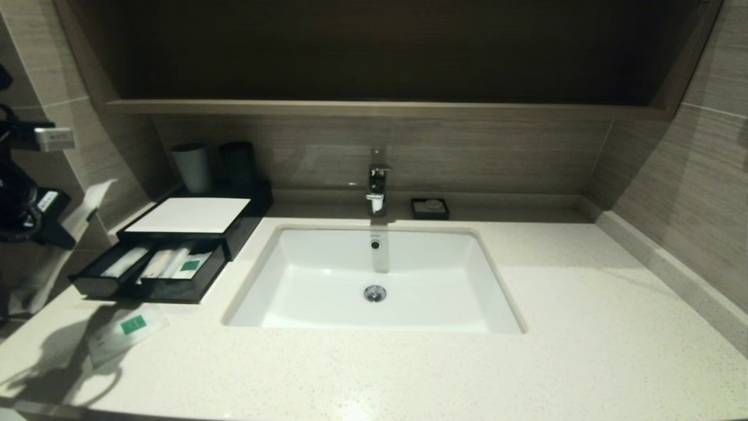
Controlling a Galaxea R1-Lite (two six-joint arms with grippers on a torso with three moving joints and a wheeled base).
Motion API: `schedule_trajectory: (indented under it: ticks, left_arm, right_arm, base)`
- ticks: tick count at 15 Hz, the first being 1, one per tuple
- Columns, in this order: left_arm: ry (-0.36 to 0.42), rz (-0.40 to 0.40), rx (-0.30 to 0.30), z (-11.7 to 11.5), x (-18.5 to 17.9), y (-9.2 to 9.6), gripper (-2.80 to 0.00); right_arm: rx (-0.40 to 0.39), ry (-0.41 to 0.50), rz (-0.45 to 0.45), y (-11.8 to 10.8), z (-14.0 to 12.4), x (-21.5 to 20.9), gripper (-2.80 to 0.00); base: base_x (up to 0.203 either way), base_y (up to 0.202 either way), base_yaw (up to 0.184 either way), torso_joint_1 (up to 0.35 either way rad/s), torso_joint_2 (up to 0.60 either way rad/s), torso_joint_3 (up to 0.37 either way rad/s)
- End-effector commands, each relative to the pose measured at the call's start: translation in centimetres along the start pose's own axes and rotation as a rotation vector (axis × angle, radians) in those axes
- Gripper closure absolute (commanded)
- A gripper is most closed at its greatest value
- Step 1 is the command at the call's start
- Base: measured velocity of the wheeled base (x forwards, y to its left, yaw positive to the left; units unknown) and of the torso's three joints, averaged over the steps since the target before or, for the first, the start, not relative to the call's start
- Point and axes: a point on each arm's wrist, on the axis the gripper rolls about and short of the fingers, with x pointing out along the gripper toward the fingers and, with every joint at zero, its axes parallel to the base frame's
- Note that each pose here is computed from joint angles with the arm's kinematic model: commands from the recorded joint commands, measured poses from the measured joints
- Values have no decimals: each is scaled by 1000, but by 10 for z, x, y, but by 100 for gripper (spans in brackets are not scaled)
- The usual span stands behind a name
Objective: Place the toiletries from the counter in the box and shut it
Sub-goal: Place the bathroom toiletry into the drawer
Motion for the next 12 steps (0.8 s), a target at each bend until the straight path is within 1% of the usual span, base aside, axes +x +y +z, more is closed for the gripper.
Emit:
schedule_trajectory:
  ticks: [1,2,5,8,10,12]
  left_arm:
    - [99,-32,-1,8,25,3,0]
    - [126,-42,-3,8,30,3,0]
    - [167,-55,3,10,42,3,0]
    - [225,-80,44,8,46,-1,0]
    - [248,-93,69,8,50,-4,0]
    - [262,-99,74,10,56,-4,0]
  right_arm:
    - [0,0,0,0,0,0,0]
    - [0,0,0,0,0,0,0]
    - [0,0,0,0,0,0,0]
    - [0,0,0,0,0,0,0]
    - [0,0,0,0,0,0,0]
    - [0,0,0,0,0,0,0]
  base:
    - [0,0,0,0,0,0]
    - [0,0,0,0,0,0]
    - [0,0,0,0,0,0]
    - [0,0,0,0,0,0]
    - [0,0,0,0,0,0]
    - [0,0,0,0,0,0]
